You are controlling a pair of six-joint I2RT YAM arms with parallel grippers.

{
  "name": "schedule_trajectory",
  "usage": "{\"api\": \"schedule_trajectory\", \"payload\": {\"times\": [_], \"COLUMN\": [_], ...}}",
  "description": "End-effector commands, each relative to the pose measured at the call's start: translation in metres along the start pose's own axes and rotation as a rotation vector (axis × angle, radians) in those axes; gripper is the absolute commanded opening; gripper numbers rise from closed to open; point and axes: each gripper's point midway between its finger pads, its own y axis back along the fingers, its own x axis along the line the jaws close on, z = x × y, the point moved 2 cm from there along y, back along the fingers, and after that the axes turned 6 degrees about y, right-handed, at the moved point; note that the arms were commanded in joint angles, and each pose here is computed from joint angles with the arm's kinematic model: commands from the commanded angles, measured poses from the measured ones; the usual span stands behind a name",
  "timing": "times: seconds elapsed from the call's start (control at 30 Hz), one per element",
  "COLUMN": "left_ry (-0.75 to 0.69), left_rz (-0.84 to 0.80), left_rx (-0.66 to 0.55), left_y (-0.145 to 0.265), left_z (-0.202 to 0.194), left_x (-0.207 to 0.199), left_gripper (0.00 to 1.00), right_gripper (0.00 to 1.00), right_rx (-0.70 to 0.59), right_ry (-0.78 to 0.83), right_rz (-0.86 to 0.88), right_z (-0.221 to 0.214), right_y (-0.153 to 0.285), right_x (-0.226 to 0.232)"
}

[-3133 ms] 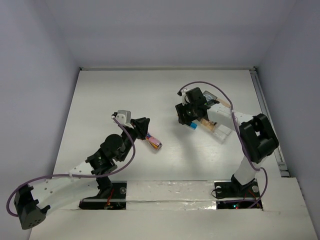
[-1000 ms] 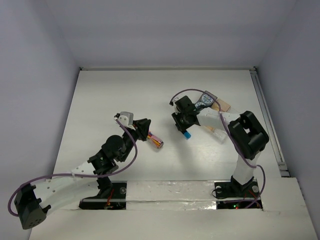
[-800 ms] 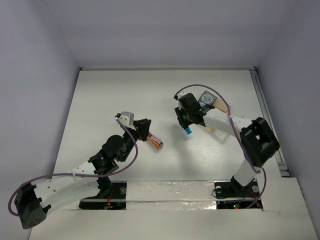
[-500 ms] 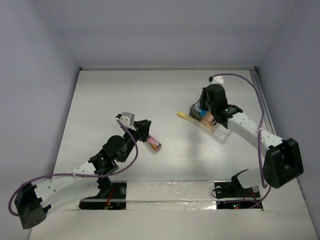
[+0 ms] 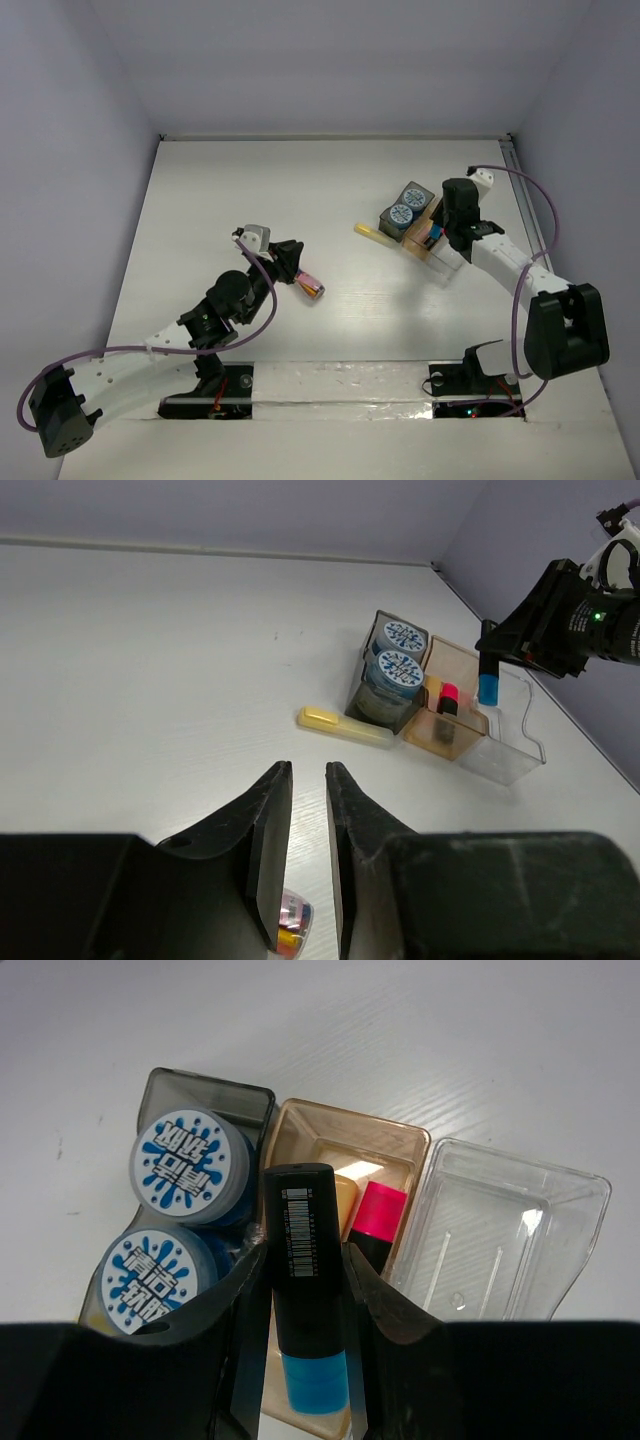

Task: Sort the stationery into containers
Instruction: Place the pen in the storage box.

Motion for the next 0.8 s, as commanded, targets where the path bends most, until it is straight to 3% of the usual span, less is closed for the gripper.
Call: {"api": "schedule_trajectory", "payload": {"times": [0.0,0.07,0.17,0.2,0.23,0.3,0.43,0.47,0.53,0.6,0.63,0.77], "left_ry": [0.02,0.02,0.02,0.018,0.014,0.014,0.019,0.021,0.021,0.026,0.025,0.013], "left_rz": [-0.01,-0.008,-0.013,-0.008,-0.007,-0.007,-0.017,-0.017,-0.017,-0.022,-0.021,0.004], "left_rx": [-0.035,-0.026,-0.033,-0.034,-0.031,-0.02,-0.031,-0.031,-0.023,-0.039,-0.044,-0.019], "left_y": [-0.001,-0.002,-0.001,-0.002,-0.002,-0.003,-0.002,-0.003,-0.002,-0.001,-0.001,-0.003], "left_z": [0.007,0.007,0.006,0.006,0.005,0.005,0.006,0.007,0.008,0.01,0.01,0.007], "left_x": [-0.002,-0.003,-0.002,-0.002,-0.001,-0.003,-0.004,-0.004,-0.005,-0.005,-0.004,-0.002], "left_gripper": [0.17,0.17,0.17,0.17,0.17,0.17,0.17,0.17,0.17,0.18,0.18,0.18], "right_gripper": [0.13,0.17,0.36,0.5,0.54,0.61,0.66,0.65,0.4,0.02,0.0,0.0], "right_rx": [-0.063,-0.067,-0.046,-0.047,-0.049,-0.048,-0.066,-0.075,-0.067,-0.046,-0.021,0.09], "right_ry": [-0.084,-0.089,-0.08,-0.077,-0.069,-0.056,-0.014,0.02,0.092,0.203,0.277,0.552], "right_rz": [-0.011,-0.021,-0.026,-0.022,-0.008,-0.005,0.069,0.117,0.362,0.526,0.62,0.724], "right_z": [0.017,0.018,0.014,0.014,0.015,0.016,0.027,0.033,0.032,0.019,0.009,-0.036], "right_y": [-0.007,-0.01,-0.012,-0.012,-0.011,-0.01,0.002,0.007,0.023,0.042,0.052,0.069], "right_x": [0.003,0.0,0.0,0.001,0.002,0.003,0.01,0.016,0.054,0.09,0.108,0.164]}}
